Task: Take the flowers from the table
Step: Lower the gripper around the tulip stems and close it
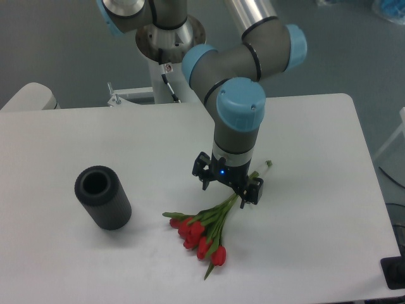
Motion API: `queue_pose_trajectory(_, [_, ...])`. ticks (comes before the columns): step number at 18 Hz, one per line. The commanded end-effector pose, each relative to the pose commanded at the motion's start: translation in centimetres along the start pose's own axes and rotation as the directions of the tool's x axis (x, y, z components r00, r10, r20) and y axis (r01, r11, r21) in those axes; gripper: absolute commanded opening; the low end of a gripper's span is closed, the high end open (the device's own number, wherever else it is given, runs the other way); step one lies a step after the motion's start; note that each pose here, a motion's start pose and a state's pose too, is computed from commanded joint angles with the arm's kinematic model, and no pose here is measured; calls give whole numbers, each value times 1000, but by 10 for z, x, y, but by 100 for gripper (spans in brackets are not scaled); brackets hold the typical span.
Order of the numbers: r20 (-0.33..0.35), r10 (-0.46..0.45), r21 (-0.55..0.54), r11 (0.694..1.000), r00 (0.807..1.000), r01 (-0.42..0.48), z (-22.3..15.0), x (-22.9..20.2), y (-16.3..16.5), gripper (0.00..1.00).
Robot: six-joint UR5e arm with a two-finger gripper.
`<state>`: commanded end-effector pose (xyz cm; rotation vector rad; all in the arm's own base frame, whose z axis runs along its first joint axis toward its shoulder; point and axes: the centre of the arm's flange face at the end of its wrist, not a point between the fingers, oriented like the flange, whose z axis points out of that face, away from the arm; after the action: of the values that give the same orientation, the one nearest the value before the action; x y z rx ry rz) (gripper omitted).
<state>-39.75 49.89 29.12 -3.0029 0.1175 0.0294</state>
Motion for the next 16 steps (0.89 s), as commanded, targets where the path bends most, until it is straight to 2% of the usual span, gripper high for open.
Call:
queue_pose_trajectory(6, [-1, 142, -1, 990, 990, -142, 31, 6, 8, 100])
queue_pose_trajectory(16, [13, 147, -17, 989, 989, -147, 64, 14, 19, 100])
